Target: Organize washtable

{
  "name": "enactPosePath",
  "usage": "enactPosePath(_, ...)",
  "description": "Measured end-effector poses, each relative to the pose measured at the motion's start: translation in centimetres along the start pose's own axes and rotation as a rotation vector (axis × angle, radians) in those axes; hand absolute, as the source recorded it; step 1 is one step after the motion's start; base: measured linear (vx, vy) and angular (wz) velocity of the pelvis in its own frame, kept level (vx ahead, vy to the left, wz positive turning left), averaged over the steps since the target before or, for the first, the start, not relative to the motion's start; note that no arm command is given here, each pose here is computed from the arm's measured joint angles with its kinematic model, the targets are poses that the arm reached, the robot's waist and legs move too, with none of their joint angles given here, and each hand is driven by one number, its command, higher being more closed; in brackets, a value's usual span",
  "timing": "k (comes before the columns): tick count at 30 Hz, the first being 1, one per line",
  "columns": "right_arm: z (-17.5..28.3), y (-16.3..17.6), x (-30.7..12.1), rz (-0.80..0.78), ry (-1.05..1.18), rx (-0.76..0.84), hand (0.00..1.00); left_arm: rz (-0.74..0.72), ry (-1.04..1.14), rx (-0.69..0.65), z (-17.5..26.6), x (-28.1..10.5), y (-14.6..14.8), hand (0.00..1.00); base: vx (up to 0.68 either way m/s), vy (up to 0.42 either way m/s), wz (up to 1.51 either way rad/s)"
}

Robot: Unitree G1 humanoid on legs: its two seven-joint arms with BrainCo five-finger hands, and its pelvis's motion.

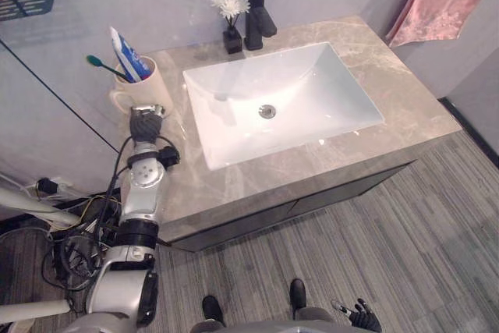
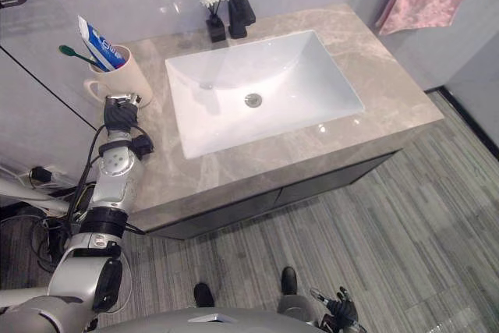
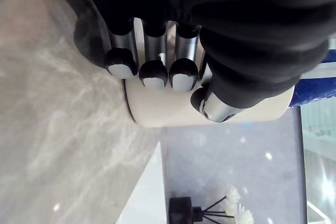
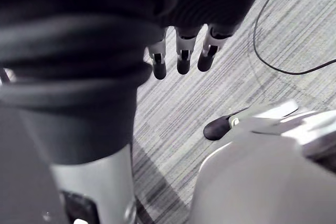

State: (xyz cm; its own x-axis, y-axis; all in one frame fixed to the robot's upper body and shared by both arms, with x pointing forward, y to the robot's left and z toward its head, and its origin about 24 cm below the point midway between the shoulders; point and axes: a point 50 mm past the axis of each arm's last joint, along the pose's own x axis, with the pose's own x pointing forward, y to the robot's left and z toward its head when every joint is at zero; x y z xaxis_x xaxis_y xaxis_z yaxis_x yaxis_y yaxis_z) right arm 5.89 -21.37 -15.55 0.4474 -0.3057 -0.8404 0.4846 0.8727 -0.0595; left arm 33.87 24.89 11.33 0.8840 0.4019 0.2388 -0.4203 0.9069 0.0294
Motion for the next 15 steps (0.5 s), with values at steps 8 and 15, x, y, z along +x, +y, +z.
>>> enactPosePath(8, -1.4, -0.8, -0.7, -0.016, 0.035, -0.002, 0.0, 0.031, 0.043, 0.054, -0.3, 1.2, 1.4, 1.0, -0.01, 0.001, -0.03)
enactPosePath(15, -1.5, -0.8, -0.7, -0.015, 0.037, 0.001, 0.0, 0.017, 0.041, 0.052, -0.3, 1.0, 1.4, 1.0, 0.0, 0.0, 0.02)
